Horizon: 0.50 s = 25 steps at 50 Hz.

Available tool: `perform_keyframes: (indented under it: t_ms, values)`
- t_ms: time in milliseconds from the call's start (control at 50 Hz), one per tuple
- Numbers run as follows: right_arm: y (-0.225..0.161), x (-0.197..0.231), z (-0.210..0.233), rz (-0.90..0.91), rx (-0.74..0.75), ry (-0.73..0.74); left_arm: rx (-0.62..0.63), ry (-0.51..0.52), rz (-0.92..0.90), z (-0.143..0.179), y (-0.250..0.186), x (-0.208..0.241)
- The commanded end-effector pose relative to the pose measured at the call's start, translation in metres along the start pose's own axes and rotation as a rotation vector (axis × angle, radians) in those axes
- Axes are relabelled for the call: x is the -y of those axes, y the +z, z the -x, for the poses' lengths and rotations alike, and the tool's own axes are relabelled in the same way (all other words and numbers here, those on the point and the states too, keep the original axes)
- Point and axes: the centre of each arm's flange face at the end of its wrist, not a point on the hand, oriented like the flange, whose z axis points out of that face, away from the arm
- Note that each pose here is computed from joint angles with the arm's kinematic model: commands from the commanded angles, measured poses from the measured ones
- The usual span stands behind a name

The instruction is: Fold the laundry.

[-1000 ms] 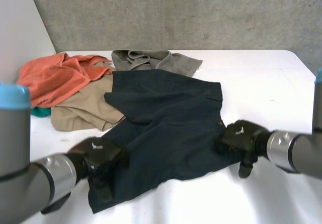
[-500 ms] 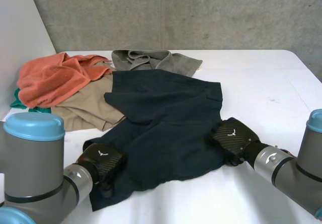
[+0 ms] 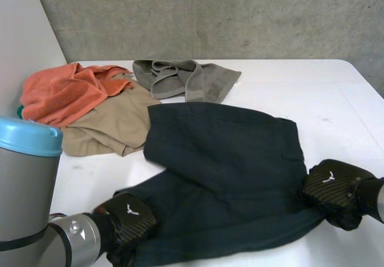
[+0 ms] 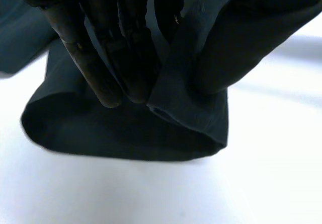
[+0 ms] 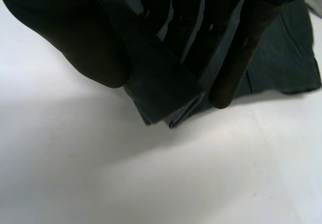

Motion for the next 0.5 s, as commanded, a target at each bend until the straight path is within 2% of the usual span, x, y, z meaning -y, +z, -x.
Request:
perform_keyframes:
  t_ms: [20, 140, 220, 320, 400, 500]
  values:
    - [0.017, 0.000, -0.013, -0.037, -0.021, 0.128, 0.042, 0.024, -0.028, 0.013, 0.017, 0.018]
    - [0.029, -0.002, -0.030, -0.038, -0.093, 0.132, 0.198, 0.049, -0.044, 0.042, 0.030, 0.043]
    - [0.043, 0.009, -0.046, -0.103, -0.164, 0.140, 0.303, 0.077, -0.177, 0.069, 0.041, 0.076]
    - [0.070, 0.027, -0.079, -0.253, -0.296, 0.272, 0.454, 0.095, -0.382, 0.111, 0.064, 0.121]
    - [0.094, 0.037, -0.099, -0.331, -0.396, 0.323, 0.545, 0.102, -0.480, 0.139, 0.089, 0.143]
    - [0.120, 0.045, -0.110, -0.360, -0.481, 0.303, 0.594, 0.123, -0.489, 0.159, 0.124, 0.149]
